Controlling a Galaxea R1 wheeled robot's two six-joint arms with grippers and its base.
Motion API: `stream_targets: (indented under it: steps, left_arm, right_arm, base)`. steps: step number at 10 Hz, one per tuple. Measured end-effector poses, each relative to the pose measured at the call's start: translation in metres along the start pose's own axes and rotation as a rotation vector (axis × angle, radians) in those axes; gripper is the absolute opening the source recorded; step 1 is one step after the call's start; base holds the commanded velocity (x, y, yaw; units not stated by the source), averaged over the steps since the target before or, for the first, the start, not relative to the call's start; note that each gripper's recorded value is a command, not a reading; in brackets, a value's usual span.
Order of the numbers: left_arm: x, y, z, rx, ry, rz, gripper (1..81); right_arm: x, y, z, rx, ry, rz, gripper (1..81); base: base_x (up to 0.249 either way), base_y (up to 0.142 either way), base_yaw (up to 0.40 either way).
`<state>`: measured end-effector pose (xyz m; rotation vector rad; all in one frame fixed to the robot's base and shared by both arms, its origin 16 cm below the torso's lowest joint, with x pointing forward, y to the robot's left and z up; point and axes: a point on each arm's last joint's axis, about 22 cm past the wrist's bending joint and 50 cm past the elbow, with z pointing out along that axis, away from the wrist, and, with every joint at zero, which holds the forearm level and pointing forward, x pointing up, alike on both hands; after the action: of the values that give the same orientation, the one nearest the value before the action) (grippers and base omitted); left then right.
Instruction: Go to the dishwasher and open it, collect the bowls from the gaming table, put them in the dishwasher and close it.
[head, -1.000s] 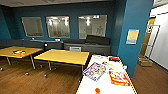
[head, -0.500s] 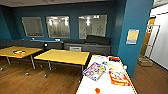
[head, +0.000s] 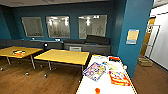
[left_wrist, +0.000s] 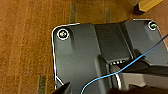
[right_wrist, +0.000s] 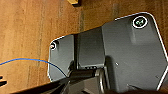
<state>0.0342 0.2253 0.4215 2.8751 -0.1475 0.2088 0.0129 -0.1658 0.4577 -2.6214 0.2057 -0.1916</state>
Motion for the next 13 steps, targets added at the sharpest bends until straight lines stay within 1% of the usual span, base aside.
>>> stream_targets:
  steps: [1, 2, 3, 4, 5, 6, 7, 8, 9, 11, 12, 13]
  left_arm:
    - [0.001, 0.006, -0.002, -0.031, 0.004, -0.002, 81.1]
    - [0.002, 0.010, -0.004, -0.056, 0.007, -0.002, 81.1]
    - [0.001, 0.008, -0.007, -0.067, 0.008, -0.003, 81.1]
    - [0.001, 0.004, -0.009, -0.066, 0.007, -0.002, 81.1]
    - [0.001, 0.002, -0.009, -0.064, 0.007, -0.002, 81.1]
    - [0.001, 0.009, -0.008, -0.073, 0.008, -0.002, 81.1]
    - [0.001, 0.019, -0.006, -0.085, 0.007, -0.003, 81.1]
    - [-0.004, 0.024, -0.005, -0.092, -0.005, -0.008, 81.1]
    - [-0.017, 0.025, -0.005, -0.094, -0.031, -0.016, 81.1]
    - [-0.041, 0.026, -0.006, -0.097, -0.090, -0.032, 81.1]
    - [-0.050, 0.028, -0.006, -0.100, -0.117, -0.041, 81.1]
    - [-0.056, 0.031, -0.005, -0.106, -0.137, -0.049, 81.1]
  right_arm:
    - [0.001, -0.005, -0.010, 0.036, -0.004, 0.007, 81.1]
    - [0.003, -0.014, -0.021, 0.074, -0.008, 0.012, 81.1]
    - [0.013, -0.023, -0.036, 0.120, -0.006, 0.014, 81.1]
    - [0.027, -0.025, -0.052, 0.145, 0.004, 0.011, 81.1]
    - [0.048, -0.017, -0.078, 0.161, 0.023, 0.002, 81.1]
    - [0.064, -0.002, -0.108, 0.159, 0.042, -0.002, 81.1]
    - [0.072, 0.008, -0.135, 0.159, 0.048, -0.002, 81.1]
    - [0.078, 0.013, -0.160, 0.163, 0.049, 0.003, 81.1]
    - [0.086, 0.021, -0.186, 0.156, 0.048, 0.014, 81.1]
    - [0.110, 0.041, -0.234, 0.121, 0.049, 0.035, 81.1]
    - [0.125, 0.044, -0.252, 0.111, 0.049, 0.053, 81.1]
    - [0.139, 0.045, -0.264, 0.106, 0.048, 0.069, 81.1]
  base:
    - [0.000, 0.000, 0.000]
    - [0.000, 0.000, 0.000]
    - [0.000, 0.000, 0.000]
    - [0.000, 0.000, 0.000]
    - [0.000, 0.000, 0.000]
    - [0.000, 0.000, 0.000]
    - [0.000, 0.000, 0.000]
    - [0.000, 0.000, 0.000]
    - [0.000, 0.000, 0.000]
    - [0.000, 0.000, 0.000]
    - [0.000, 0.000, 0.000]
    - [0.000, 0.000, 0.000]
